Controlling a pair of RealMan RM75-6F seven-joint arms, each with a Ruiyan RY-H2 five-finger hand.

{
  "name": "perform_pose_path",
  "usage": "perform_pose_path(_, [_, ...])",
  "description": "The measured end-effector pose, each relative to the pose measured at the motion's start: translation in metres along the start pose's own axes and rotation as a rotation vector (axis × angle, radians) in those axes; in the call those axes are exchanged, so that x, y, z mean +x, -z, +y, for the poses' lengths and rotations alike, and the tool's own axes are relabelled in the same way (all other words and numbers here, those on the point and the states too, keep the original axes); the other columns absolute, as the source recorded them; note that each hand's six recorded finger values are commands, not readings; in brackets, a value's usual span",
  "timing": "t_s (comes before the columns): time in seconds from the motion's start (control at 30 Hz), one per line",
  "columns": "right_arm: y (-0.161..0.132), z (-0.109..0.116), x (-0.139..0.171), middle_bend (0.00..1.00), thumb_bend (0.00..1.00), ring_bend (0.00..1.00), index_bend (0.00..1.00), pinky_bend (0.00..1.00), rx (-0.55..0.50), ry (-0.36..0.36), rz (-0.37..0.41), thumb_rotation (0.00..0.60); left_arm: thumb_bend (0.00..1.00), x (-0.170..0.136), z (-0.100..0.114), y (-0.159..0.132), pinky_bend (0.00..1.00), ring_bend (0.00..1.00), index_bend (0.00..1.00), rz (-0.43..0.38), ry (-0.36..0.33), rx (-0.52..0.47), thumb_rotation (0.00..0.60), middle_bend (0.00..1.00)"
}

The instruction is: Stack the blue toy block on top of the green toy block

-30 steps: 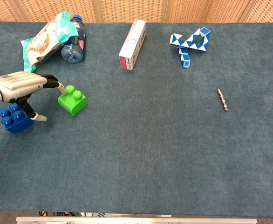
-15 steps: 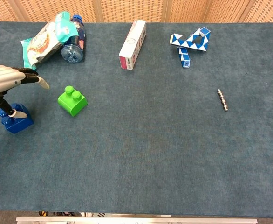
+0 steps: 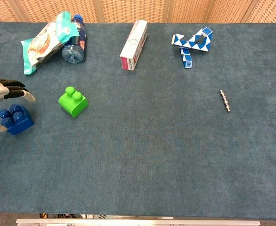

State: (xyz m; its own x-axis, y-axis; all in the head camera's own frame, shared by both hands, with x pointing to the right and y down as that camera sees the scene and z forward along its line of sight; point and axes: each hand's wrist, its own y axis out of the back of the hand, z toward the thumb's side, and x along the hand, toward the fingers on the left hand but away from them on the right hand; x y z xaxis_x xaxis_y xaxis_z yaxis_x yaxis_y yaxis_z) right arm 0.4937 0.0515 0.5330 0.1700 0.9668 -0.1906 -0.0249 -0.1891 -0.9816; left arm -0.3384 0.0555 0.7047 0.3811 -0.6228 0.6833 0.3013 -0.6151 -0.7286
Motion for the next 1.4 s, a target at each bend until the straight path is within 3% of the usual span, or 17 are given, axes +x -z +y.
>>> perform_pose_path(0.83, [-0.016,0.000,-0.004,0.29,0.16,0.28,0.25,0.36,0.032,-0.011,0.007,0.600,0.16,0.004,-0.027,0.030,0.13,0.08,0.18,-0.100,0.005,0.097,0.600,0.18])
perform_pose_path(1.4, [-0.027,0.005,-0.003,0.29,0.16,0.28,0.25,0.36,0.057,-0.006,0.008,0.600,0.16,0.013,-0.036,0.045,0.13,0.12,0.26,-0.120,-0.037,0.074,0.600,0.22])
